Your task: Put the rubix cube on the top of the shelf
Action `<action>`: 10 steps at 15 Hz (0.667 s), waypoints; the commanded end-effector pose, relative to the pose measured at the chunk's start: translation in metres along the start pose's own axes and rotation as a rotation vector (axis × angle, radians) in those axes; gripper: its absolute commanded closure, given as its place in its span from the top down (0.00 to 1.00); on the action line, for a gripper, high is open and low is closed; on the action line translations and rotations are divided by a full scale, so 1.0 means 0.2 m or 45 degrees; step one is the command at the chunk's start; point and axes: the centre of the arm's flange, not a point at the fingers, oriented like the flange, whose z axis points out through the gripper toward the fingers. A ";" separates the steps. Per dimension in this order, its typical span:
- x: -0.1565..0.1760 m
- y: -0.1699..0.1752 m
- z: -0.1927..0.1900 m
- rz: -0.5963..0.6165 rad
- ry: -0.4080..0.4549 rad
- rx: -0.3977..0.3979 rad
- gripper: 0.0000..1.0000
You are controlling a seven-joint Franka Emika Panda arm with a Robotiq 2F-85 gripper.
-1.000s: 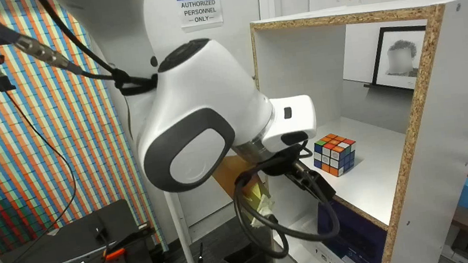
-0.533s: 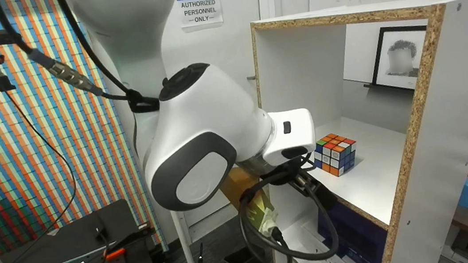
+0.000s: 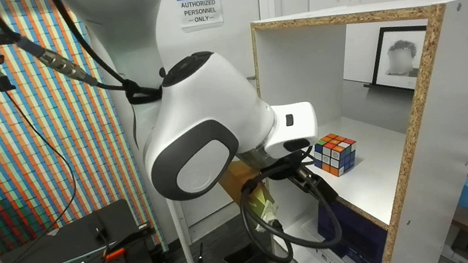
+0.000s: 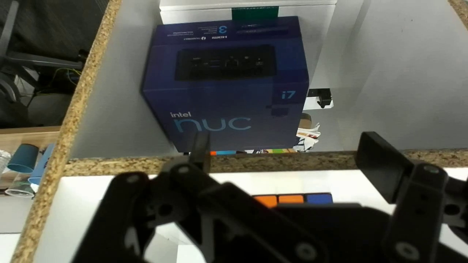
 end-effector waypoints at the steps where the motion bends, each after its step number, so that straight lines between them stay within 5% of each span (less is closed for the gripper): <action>1: 0.17 -0.01 -0.16 0.028 0.052 0.011 1.00; 10: 0.39 0.00 -0.17 0.020 0.255 0.017 1.00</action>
